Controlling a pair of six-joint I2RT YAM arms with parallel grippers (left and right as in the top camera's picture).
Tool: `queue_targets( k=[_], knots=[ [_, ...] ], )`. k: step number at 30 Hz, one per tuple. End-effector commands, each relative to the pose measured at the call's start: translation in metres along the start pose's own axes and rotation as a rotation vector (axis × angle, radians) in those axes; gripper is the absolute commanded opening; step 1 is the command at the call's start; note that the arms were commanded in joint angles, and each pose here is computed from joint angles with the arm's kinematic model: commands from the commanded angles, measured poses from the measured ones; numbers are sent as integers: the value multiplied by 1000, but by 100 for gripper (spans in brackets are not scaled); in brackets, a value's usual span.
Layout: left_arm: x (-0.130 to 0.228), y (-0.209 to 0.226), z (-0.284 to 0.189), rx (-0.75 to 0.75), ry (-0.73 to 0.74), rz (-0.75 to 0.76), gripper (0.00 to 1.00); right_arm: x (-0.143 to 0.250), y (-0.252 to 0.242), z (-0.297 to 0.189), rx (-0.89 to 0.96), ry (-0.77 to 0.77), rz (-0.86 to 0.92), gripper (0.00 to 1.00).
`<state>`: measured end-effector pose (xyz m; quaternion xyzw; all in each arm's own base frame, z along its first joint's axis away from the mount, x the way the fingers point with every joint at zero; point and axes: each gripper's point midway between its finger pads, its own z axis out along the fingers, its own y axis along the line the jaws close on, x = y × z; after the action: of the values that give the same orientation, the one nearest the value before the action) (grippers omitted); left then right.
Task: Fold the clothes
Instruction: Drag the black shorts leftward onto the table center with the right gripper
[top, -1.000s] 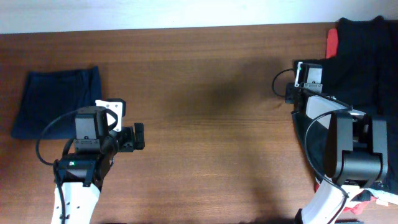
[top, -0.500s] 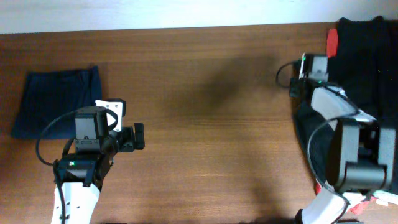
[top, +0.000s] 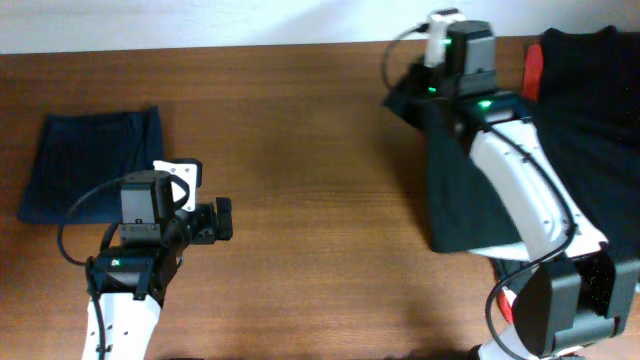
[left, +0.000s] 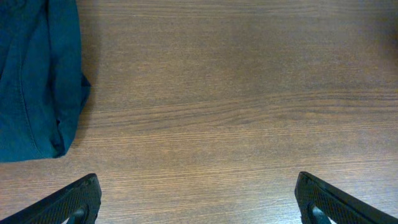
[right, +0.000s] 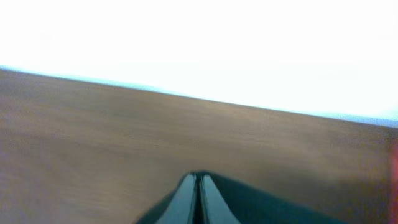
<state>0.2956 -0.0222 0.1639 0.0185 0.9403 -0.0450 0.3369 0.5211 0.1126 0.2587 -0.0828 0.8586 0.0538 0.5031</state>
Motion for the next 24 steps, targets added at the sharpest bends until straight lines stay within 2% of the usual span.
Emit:
queue_targets(
  k=[1,2,3,5,8,10,13,16,21,24],
  knots=[
    [-10,1,-4,1,-28,13,99,-30,80,-7,-187,-117,-5,13],
    [-11,0,-4,2,-32,13,99,-31,88,-7,-199,-127,-11,21],
    [-13,0,-4,4,-38,14,99,-27,98,-4,-195,-121,-21,42],
    [-14,0,-4,4,-45,14,99,-12,98,-1,-167,-69,-29,99],
    [-14,0,-4,5,-45,14,99,27,77,1,-83,94,-40,99],
    [-14,-3,-4,19,-45,14,99,66,47,-3,5,259,-43,99],
    [-14,-10,-4,60,-44,15,99,97,18,-14,58,401,-26,99],
    [-14,-22,-6,130,-44,16,99,123,-8,-29,93,527,4,99],
    [-18,-53,-12,319,-60,18,99,185,-37,-81,132,856,59,99],
    [-20,-74,-13,443,-52,4,99,199,-60,-101,245,936,166,99]
  ],
)
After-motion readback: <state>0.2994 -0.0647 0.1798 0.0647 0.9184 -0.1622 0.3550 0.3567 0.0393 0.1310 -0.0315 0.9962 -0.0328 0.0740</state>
